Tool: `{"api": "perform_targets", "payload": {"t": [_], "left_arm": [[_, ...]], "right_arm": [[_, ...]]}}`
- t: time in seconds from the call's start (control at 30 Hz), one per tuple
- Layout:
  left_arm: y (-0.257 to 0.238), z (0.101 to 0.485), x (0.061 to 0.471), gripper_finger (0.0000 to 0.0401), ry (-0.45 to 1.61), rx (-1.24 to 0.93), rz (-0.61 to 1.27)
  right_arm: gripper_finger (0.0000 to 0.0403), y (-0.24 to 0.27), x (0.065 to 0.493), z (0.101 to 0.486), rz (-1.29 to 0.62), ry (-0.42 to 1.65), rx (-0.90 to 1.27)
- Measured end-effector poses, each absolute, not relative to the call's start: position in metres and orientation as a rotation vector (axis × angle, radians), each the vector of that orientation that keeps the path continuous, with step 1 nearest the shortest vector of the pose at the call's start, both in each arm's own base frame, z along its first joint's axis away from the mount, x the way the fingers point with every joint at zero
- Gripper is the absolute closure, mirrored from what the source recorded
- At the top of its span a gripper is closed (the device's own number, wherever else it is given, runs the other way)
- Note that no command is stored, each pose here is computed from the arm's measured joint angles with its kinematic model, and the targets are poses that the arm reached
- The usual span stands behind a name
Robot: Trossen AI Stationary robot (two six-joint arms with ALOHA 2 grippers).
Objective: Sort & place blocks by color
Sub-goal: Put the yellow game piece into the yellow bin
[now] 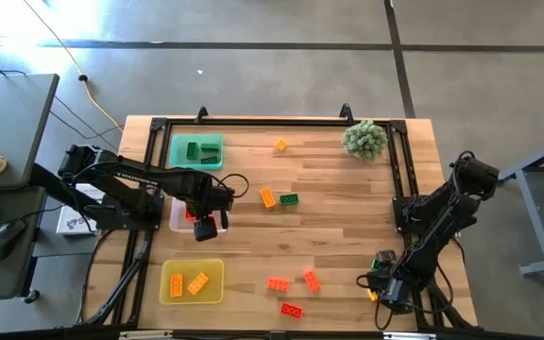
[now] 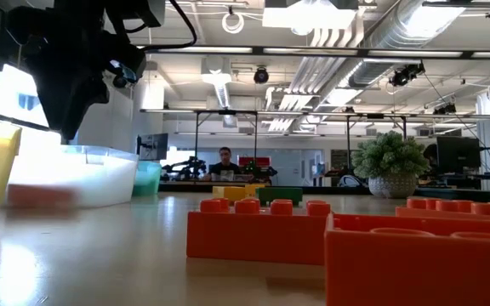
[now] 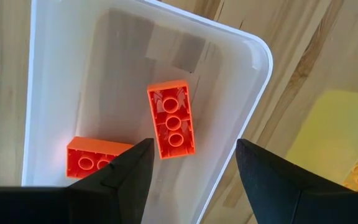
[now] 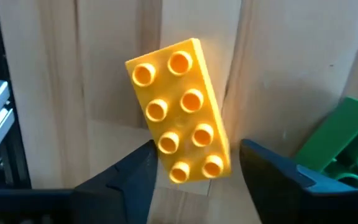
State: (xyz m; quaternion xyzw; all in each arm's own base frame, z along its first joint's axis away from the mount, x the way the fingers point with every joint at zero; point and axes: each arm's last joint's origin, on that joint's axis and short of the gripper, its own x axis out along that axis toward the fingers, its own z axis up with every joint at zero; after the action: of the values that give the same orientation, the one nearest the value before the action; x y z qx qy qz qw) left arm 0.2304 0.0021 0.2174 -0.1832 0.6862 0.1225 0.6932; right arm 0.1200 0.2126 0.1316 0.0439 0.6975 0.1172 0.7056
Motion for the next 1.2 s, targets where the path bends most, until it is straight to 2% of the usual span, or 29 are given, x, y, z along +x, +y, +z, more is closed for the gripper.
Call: {"api": "perform_targets", "payload": {"t": [0.2,0.5,0.73,0.93,1.2], "left_arm": [[0.002,0.217,0.230,0.0185,1.532,-0.411,0.274],[0.002,0.217,0.230,0.0185,1.533,-0.412,0.269],[0.001,0.233,0.239,0.0185,1.487,-0.417,0.177],[0.001,0.263,0.253,0.0185,1.366,-0.334,0.080],[0.001,0.295,0.278,0.0185,1.086,-0.193,-0.042]], "right_arm": [[0.0293,0.216,0.123,0.136,0.253,1.558,0.113],[0.0293,0.217,0.136,0.142,0.228,1.561,0.196],[0.0293,0.215,0.167,0.156,0.123,1.414,0.361],[0.0293,0.203,0.204,0.173,0.012,1.235,0.451],[0.0293,0.176,0.250,0.203,-0.090,1.037,0.460]]}}
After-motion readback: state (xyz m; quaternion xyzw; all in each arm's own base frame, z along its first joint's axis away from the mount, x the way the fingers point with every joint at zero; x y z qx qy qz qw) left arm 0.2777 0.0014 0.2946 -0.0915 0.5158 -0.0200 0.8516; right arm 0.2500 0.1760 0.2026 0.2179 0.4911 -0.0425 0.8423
